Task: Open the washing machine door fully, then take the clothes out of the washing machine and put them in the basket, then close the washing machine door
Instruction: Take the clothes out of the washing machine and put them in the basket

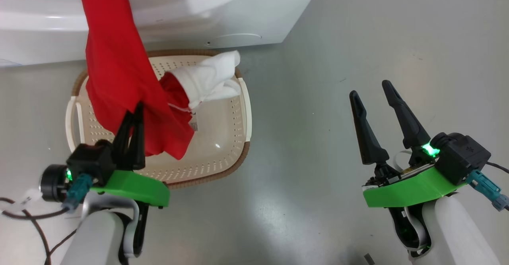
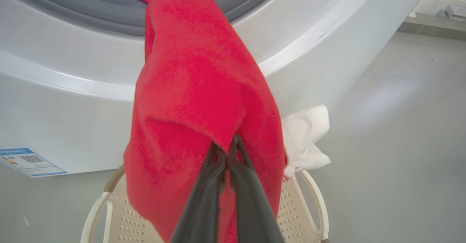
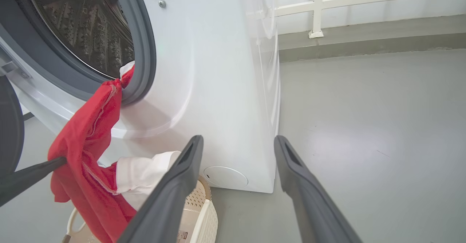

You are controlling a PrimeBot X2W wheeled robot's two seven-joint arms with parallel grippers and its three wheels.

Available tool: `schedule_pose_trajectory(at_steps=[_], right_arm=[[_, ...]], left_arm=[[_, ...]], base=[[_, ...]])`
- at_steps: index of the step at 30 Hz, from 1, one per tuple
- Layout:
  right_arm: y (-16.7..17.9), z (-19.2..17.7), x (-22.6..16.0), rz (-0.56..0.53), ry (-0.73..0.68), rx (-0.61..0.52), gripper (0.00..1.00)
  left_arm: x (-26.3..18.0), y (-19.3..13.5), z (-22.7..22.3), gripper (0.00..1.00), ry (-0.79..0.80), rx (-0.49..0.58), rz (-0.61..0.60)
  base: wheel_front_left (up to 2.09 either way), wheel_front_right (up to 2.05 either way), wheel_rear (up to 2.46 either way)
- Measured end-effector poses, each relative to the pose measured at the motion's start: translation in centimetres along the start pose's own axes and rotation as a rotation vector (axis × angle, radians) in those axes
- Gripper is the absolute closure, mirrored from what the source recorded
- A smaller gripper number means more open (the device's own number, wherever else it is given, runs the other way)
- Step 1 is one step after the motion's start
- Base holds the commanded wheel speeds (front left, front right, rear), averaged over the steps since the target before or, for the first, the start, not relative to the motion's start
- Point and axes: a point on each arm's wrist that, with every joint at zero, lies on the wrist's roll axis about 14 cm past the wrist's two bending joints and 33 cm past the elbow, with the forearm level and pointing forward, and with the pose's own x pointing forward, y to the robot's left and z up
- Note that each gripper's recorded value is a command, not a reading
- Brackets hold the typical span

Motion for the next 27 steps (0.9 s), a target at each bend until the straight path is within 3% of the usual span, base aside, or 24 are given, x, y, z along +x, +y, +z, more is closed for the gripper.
schedule_pose_trajectory(at_steps=[18,27], right_arm=[[-0.9,-0.3,-0.3,-0.027,0.011,0.001,0.0],[-1.3,-0.7,-0.4,-0.036,0.022,0.001,0.0]], left_arm=[[0.6,-0.8,-10.6,1.0,0.306,0.011,-0.035],[0.6,-0.9,-13.4,1.0,0.42,0.004,-0.03]], base=[[0.0,0.0,0.0],[0.0,0.0,0.0]])
